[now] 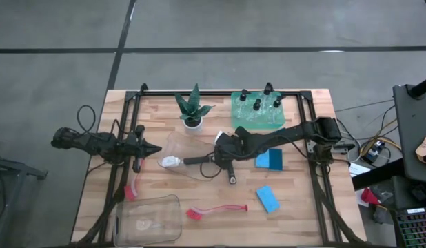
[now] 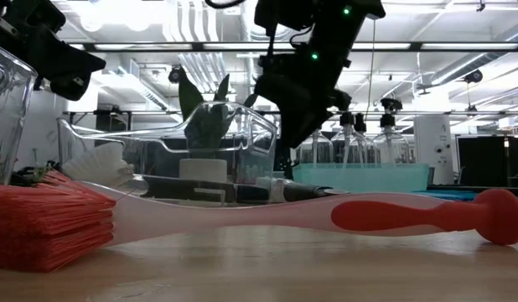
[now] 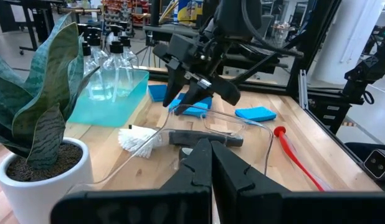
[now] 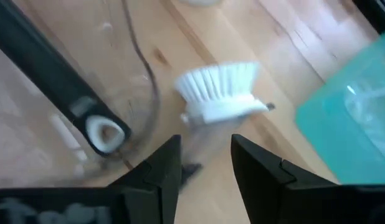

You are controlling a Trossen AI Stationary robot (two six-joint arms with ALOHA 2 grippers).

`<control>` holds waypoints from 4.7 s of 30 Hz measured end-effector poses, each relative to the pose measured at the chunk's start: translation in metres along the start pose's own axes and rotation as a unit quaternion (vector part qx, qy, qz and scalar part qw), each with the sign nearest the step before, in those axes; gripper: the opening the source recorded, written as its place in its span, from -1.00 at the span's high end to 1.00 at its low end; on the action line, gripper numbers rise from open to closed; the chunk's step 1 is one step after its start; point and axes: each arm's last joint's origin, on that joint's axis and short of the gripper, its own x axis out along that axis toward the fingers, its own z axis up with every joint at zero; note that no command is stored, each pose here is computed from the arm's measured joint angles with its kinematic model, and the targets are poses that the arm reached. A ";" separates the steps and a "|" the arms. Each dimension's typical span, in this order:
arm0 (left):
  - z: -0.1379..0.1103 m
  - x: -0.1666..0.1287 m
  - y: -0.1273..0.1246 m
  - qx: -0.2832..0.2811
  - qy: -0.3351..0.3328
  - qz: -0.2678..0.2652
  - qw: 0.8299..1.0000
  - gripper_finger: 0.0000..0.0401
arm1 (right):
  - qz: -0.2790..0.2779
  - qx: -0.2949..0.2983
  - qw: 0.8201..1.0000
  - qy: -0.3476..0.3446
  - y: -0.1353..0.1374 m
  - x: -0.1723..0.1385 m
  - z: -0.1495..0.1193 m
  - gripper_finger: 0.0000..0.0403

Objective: Pick & Place Kitchen Sink Supplies
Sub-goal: Put the black dish brush into the top transparent bin

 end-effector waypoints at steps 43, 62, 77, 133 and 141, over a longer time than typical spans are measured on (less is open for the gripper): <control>-0.001 0.000 0.000 0.001 0.004 0.001 1.000 1.00 | 0.033 0.103 0.989 0.103 0.053 0.023 -0.074 -0.32; -0.001 0.000 0.000 0.001 0.004 0.001 1.000 1.00 | -0.059 0.015 0.984 0.169 0.021 -0.004 -0.081 0.45; -0.001 0.000 0.000 0.001 0.004 0.001 1.000 1.00 | -0.099 -0.073 0.992 -0.004 -0.016 -0.079 -0.045 0.45; -0.003 0.000 0.000 0.005 0.018 0.003 1.000 1.00 | 0.074 -0.264 0.949 -0.154 0.057 0.012 0.021 0.39; -0.004 0.000 0.000 0.006 0.019 0.003 1.000 1.00 | 0.067 -0.218 0.965 -0.129 0.045 0.019 0.026 0.36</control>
